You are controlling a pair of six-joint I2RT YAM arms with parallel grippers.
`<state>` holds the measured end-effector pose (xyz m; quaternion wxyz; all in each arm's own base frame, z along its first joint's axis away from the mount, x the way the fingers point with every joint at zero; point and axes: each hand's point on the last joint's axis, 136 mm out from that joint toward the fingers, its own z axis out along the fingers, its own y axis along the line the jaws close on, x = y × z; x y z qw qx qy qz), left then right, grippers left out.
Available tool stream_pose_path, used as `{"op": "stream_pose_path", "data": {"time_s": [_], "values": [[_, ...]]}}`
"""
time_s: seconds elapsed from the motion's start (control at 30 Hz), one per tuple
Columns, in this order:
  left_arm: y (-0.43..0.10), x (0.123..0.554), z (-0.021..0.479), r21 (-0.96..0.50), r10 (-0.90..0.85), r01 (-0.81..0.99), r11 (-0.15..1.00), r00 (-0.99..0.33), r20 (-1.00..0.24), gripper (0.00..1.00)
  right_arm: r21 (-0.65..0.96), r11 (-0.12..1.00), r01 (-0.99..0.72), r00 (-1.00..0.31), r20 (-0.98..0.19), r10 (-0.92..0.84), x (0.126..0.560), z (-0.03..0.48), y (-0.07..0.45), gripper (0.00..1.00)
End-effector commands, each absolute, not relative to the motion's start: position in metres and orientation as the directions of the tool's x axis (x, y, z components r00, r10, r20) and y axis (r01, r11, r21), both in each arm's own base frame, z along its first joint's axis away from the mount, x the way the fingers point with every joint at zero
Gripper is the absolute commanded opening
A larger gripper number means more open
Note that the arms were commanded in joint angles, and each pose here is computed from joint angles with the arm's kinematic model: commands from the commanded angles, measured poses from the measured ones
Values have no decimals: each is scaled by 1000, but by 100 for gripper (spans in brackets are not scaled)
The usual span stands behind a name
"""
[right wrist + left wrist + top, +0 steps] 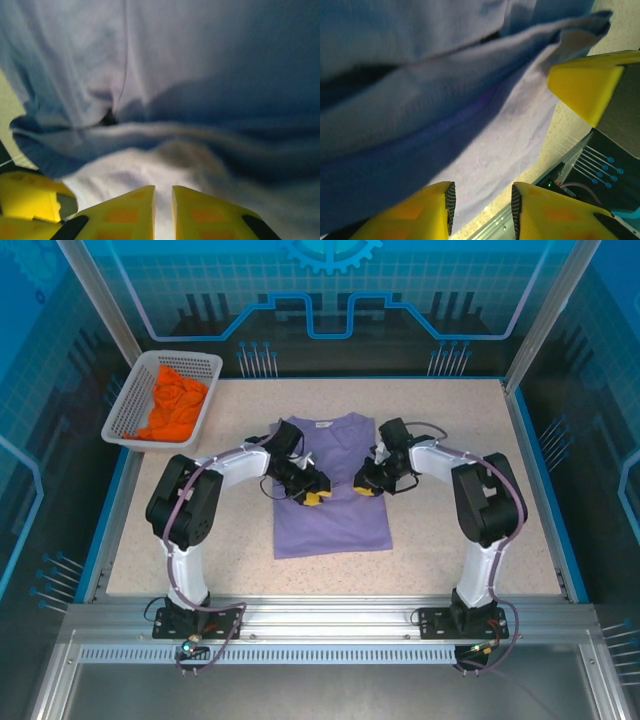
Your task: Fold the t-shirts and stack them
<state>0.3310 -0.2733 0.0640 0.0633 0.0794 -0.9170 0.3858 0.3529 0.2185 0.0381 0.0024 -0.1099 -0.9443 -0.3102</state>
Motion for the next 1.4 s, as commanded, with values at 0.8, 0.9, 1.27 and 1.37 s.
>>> {"op": "stream_pose_path", "data": {"time_s": [0.8,0.9,1.27,1.37], "values": [[-180,397,28,-540,-331,-301,786,-943,45,46,541,680,494,-866,238,440,358,4,146,27],[-186,405,45,-582,-317,-269,767,-948,20,49,569,673,473,-875,217,432,363,14,145,30],[-202,401,127,-698,-263,-161,697,-964,-40,65,688,598,411,-881,131,455,377,71,138,39],[-196,366,128,-690,-227,-153,707,-974,-16,72,685,589,430,-867,131,481,365,72,119,41]]}}
